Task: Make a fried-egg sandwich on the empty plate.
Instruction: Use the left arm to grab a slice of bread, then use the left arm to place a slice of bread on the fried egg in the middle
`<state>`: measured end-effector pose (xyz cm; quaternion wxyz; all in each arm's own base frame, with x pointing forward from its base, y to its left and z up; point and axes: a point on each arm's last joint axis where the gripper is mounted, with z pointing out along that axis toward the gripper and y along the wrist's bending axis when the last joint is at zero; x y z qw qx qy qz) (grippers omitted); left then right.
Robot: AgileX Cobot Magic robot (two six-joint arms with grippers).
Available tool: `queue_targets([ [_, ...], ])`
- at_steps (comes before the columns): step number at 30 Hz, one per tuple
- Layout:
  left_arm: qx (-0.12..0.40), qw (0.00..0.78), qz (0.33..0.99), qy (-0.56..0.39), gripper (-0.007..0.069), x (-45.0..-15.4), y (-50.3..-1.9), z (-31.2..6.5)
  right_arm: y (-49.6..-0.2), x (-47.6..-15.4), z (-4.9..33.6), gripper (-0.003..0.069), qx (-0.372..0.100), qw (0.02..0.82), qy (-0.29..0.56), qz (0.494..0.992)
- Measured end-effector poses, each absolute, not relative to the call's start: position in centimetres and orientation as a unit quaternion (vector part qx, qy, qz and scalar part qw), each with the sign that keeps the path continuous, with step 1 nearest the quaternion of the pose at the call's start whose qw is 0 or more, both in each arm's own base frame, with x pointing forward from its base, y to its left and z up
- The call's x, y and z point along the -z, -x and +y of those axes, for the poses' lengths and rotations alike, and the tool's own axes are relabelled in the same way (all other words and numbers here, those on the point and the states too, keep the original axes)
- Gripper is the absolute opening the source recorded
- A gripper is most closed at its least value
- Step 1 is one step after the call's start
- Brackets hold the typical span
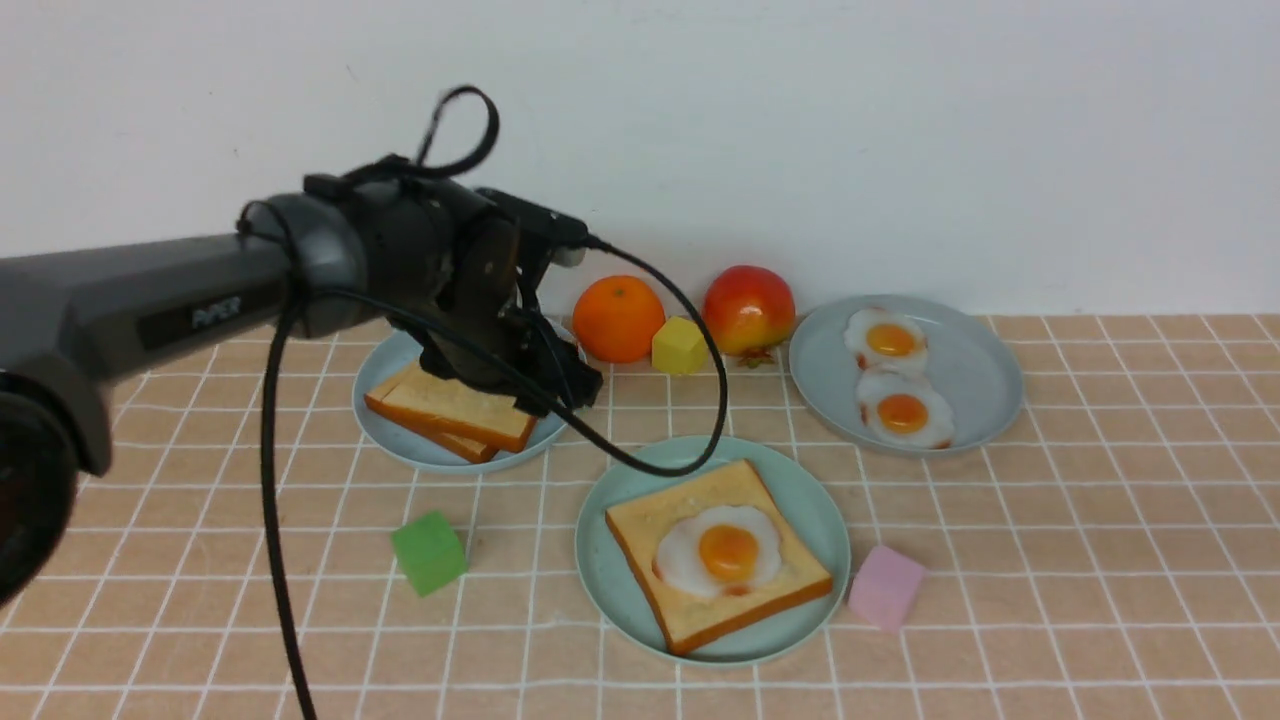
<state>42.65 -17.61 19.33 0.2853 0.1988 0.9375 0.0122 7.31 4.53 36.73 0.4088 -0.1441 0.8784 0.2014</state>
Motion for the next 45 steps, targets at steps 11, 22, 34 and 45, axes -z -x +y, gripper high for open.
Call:
queue_targets([
  [11,-0.026,0.283,0.934,-0.217,0.0386,-17.0,-43.5,-17.9,-7.5,-37.0,4.7,0.0008,-0.208,0.424,0.150,0.869],
  [22,-0.031,0.284,0.932,-0.222,-0.0005,-17.0,-43.5,-18.0,-7.5,-37.0,4.7,0.0016,-0.207,0.425,0.152,0.868],
  [34,-0.039,0.306,0.925,-0.222,-0.0006,-20.2,-42.9,-17.4,-7.5,-37.0,4.7,0.0025,-0.205,0.427,0.158,0.866],
  [45,-0.004,0.340,0.859,-0.382,-0.0006,-28.4,-35.1,-21.8,-7.5,-37.0,4.7,0.0032,-0.203,0.428,0.162,0.866],
])
